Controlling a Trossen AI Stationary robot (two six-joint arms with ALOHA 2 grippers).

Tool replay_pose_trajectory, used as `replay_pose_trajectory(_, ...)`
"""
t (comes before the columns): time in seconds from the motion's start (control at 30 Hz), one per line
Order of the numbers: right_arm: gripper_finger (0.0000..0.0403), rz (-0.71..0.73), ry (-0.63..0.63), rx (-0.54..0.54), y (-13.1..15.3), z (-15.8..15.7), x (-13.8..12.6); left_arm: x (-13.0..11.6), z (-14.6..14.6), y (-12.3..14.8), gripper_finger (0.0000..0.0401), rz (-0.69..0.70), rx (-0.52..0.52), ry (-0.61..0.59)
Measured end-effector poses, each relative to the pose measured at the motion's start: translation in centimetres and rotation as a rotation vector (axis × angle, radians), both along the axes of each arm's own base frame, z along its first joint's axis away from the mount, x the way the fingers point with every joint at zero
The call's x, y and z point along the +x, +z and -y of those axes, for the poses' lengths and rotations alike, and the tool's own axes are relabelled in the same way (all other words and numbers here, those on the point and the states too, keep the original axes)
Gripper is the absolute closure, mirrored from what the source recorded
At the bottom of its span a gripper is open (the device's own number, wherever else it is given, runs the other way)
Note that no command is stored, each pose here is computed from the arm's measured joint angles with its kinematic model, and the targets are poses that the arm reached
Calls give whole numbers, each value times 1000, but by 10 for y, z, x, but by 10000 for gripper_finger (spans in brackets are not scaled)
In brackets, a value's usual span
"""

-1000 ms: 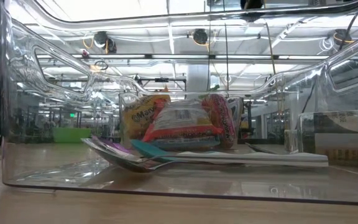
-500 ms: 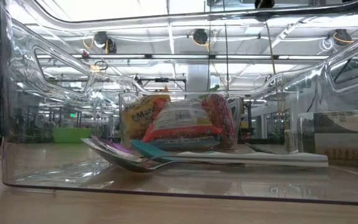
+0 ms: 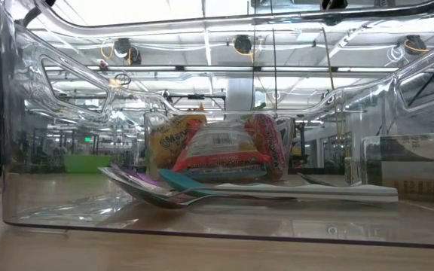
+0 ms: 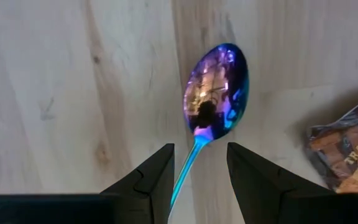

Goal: Pick & Place Food Item
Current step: Put the purple spoon into the bottom transparent bin

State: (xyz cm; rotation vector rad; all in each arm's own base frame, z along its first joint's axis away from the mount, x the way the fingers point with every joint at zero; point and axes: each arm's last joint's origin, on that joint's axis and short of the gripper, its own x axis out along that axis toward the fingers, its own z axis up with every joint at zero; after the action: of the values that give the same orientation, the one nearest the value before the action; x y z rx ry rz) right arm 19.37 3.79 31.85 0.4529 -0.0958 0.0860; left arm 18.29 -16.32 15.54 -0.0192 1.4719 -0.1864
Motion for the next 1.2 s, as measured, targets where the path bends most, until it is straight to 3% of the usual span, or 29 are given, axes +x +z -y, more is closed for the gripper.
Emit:
replay_pose_trajectory(0.2,298,-2,-16,-2,0,0,0,-5,-4,-8,249,-14,17,-52)
replay_pose_trajectory(0.33,298,-3,-95,-14,0,3,0,-11,-8,-15,257,-49,13,-68)
replay_pose_trajectory(0.43,298,-1,-153,-4,0,7,0,-14,-10,-18,291,-73,2,-74)
replay_pose_trajectory(0.6,298,2,-195,13,0,15,2,-11,-14,-16,382,-82,-8,-55)
replay_pose_trajectory(0.7,298,5,-220,21,1,20,2,-3,-20,-9,385,-102,-70,26)
replay_pose_trajectory(0.9,298,35,-254,22,4,27,2,22,-41,28,392,-28,-151,70)
replay_pose_trajectory(1.0,298,59,-265,21,6,29,2,27,-60,52,392,-9,-87,113)
replay_pose_trajectory(1.2,298,147,-246,24,14,31,0,37,-95,131,393,270,-46,257)
